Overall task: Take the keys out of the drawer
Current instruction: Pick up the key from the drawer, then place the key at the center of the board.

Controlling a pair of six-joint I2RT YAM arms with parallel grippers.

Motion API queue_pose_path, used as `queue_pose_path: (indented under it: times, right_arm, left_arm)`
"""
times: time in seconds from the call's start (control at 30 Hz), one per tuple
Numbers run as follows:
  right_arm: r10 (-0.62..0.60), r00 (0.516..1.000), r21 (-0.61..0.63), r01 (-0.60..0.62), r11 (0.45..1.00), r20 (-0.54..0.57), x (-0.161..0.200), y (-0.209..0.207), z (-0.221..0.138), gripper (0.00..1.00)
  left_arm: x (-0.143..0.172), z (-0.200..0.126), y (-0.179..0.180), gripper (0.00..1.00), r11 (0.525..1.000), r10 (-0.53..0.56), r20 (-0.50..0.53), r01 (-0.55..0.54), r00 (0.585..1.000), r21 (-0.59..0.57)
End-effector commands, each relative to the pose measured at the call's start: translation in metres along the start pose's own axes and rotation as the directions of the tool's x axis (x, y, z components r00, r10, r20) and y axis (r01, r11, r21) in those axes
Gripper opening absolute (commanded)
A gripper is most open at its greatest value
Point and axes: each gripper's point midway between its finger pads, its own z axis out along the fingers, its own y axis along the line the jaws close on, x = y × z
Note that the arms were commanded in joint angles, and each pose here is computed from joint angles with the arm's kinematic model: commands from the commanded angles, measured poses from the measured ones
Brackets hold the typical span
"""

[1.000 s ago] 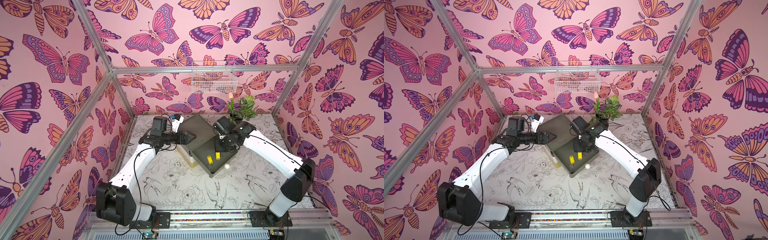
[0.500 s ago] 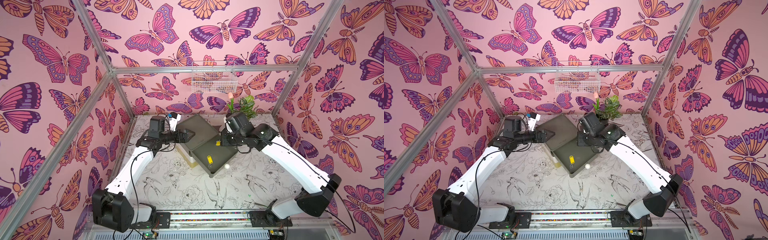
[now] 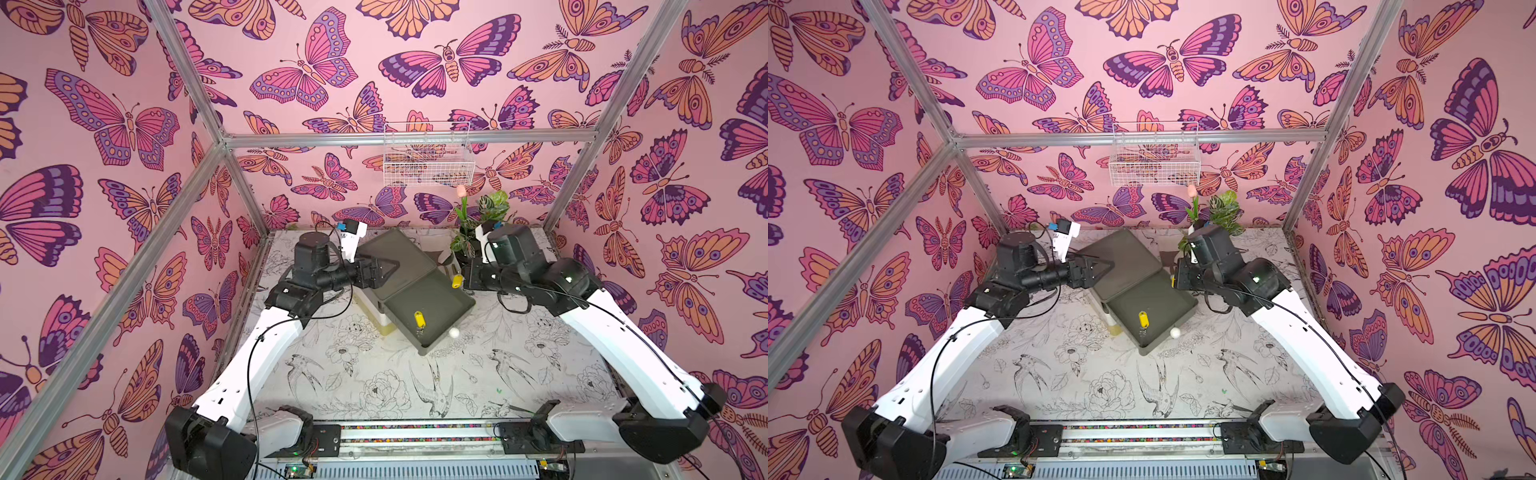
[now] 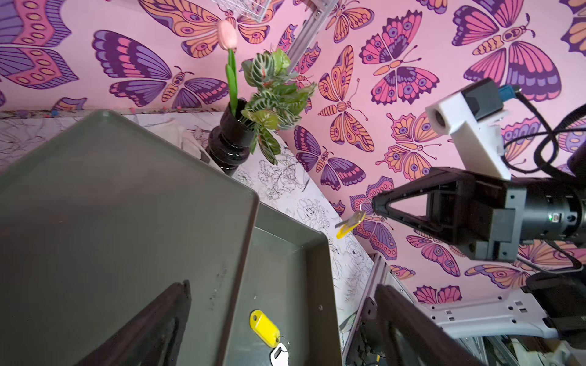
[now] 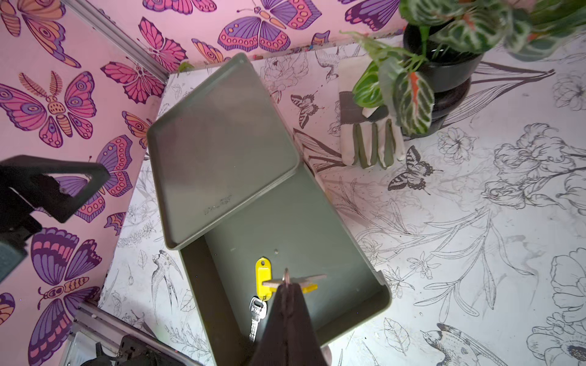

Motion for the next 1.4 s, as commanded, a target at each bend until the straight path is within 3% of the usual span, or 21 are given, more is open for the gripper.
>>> queue_pose_path:
  times: [0.0, 0.27, 0.53, 1.37]
  right_arm:
    - [0.018, 0.999, 0.036, -0.019, 0.999, 0.026, 0.0, -0.02, -0.011, 0.0]
    - [0.101, 0.994, 0.082, -0.104, 0.991, 0.046, 0.009, -0.064, -0.026, 0.0]
    - [0.166, 0.985, 0.124, -0.17, 0.978, 0.042, 0.02, -0.098, -0.026, 0.0]
    - [0.305, 0.951, 0.182, -0.293, 0.939, -0.043, 0.066, -0.156, 0.027, 0.0]
  left_arm:
    - [0.003, 0.007, -0.015, 0.96, 0.998, 0.013, -0.017, -0.012, 1.0, 0.055]
    - [0.014, 0.025, -0.044, 0.96, 0.989, 0.051, -0.073, -0.04, 0.996, 0.142]
    - [0.036, 0.059, -0.048, 0.96, 0.986, 0.041, -0.164, -0.013, 0.986, 0.168]
    - [0.086, 0.103, -0.072, 0.96, 0.976, 0.087, -0.347, -0.01, 0.934, 0.219]
